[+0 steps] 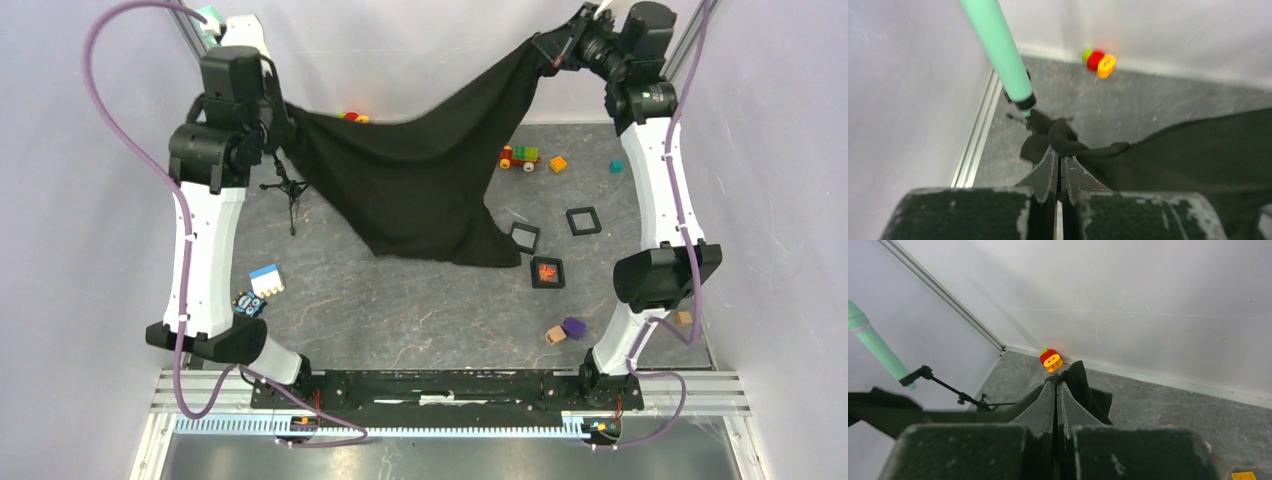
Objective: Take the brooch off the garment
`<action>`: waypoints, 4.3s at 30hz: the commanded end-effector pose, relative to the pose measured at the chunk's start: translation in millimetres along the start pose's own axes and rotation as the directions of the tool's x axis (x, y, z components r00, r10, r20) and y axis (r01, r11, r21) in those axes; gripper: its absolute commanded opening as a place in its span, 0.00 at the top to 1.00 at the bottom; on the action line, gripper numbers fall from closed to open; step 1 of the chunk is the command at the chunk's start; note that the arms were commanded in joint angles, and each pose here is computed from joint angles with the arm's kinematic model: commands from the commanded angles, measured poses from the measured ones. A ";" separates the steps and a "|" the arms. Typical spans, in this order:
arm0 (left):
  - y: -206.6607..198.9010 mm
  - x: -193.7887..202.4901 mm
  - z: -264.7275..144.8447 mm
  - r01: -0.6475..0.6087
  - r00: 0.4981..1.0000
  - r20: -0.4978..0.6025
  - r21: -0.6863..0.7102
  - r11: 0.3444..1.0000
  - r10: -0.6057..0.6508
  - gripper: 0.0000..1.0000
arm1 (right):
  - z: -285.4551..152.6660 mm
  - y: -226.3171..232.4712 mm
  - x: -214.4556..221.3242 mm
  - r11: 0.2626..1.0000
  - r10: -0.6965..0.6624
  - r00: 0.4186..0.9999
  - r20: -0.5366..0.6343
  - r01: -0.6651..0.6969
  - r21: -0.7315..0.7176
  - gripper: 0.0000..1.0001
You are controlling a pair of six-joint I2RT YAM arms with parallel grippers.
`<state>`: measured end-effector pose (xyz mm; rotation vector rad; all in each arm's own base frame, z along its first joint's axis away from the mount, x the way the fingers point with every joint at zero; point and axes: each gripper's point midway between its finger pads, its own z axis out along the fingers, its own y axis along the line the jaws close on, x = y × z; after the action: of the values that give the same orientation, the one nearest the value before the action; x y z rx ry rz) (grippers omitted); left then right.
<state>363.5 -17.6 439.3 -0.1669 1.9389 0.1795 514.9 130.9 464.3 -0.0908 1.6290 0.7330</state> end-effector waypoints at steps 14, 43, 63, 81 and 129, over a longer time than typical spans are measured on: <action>-49.5 210.6 -67.2 0.238 0.936 -0.337 0.402 0.884 -0.099 0.98 | -92.4 33.7 247.7 0.994 -0.001 0.956 -0.295 -0.031 -0.106 0.85; -44.3 311.0 -106.1 0.120 0.851 -0.522 0.298 0.947 0.057 0.09 | 65.7 113.5 435.6 0.931 -0.304 0.788 -0.535 0.365 0.009 0.31; -53.8 319.9 43.9 0.542 0.792 -0.365 0.050 0.839 -0.490 0.34 | 91.9 127.9 449.5 0.931 -0.329 0.808 -0.488 0.363 -0.027 1.00; -60.7 374.3 93.4 0.551 0.741 -0.411 -0.078 0.830 -0.531 0.34 | -170.9 67.2 364.6 0.931 -0.270 0.804 -0.531 0.358 0.068 1.00; -59.5 271.8 62.3 0.546 0.809 -0.316 0.089 0.833 -0.496 0.00 | -187.9 6.0 331.8 0.892 -0.265 0.885 -0.382 0.376 0.252 0.18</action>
<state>374.5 -59.9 138.7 -0.7635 2.1059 -0.3653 247.1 174.5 96.5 -0.3892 2.2278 0.2844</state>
